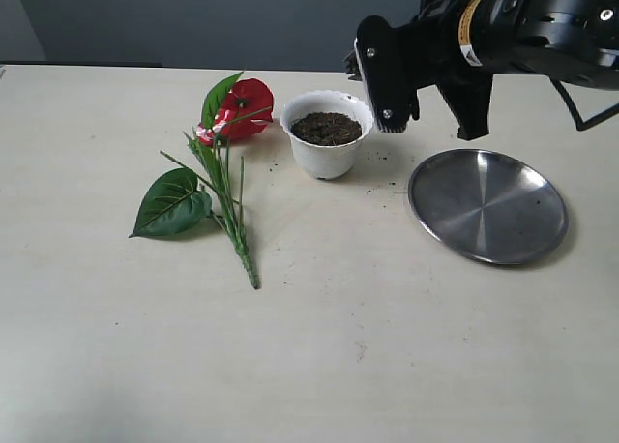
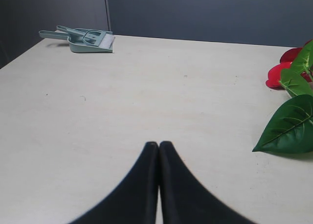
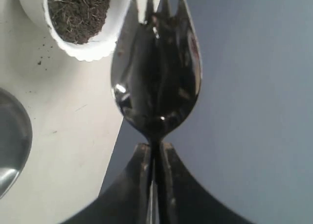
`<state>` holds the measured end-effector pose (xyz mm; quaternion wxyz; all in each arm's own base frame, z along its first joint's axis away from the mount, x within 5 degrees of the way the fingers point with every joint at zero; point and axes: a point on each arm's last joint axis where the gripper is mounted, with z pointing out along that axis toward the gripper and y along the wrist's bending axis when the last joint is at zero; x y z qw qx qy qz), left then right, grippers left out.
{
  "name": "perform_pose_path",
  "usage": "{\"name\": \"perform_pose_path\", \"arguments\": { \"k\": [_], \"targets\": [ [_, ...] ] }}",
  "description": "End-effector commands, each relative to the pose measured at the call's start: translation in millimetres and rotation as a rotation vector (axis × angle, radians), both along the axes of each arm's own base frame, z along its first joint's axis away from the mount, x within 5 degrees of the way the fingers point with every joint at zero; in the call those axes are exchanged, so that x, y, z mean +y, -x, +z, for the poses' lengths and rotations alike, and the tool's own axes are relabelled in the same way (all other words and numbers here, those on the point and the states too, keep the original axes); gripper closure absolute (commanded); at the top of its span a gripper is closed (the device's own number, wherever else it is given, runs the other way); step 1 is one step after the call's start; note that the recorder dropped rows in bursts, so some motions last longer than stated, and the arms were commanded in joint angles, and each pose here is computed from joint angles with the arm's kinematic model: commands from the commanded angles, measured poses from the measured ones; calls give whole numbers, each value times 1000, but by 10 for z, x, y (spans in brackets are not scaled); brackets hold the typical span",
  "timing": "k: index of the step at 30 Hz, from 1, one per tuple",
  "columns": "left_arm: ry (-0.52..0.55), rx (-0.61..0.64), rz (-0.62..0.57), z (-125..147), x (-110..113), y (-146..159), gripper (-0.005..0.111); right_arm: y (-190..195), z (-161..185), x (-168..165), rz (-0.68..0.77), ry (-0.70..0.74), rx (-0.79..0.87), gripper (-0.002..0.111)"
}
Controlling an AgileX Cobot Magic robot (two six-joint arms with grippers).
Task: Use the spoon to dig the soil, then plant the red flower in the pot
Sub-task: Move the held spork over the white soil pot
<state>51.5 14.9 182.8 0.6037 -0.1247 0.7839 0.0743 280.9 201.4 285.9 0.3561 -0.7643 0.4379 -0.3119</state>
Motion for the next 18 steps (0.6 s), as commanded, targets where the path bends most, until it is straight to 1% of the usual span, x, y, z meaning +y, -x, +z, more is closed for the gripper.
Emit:
{"name": "perform_pose_path", "arguments": {
  "k": [1, 3, 6, 10, 12, 16, 18],
  "targets": [
    [-2, -14, -1, 1, -1, -1, 106, 0, -6, -52, 13, 109, -11, 109],
    [-2, -14, -1, 1, -1, -1, 106, 0, -14, -71, 24, 161, -15, 109],
    [-2, -14, -1, 1, -1, -1, 106, -2, -12, -75, 105, 282, -52, 109],
    [-2, -14, -1, 1, -1, -1, 106, -25, -50, -62, 154, 359, -73, 109],
    [-2, -14, -1, 1, -1, -1, 106, -42, -42, -37, 194, 389, -113, 109],
    [-2, -14, -1, 1, -1, -1, 106, -65, 28, 35, 314, 461, -249, 109],
    [-2, -14, -1, 1, -1, -1, 106, -84, 46, 64, 381, 535, -321, 109]
  ]
}}
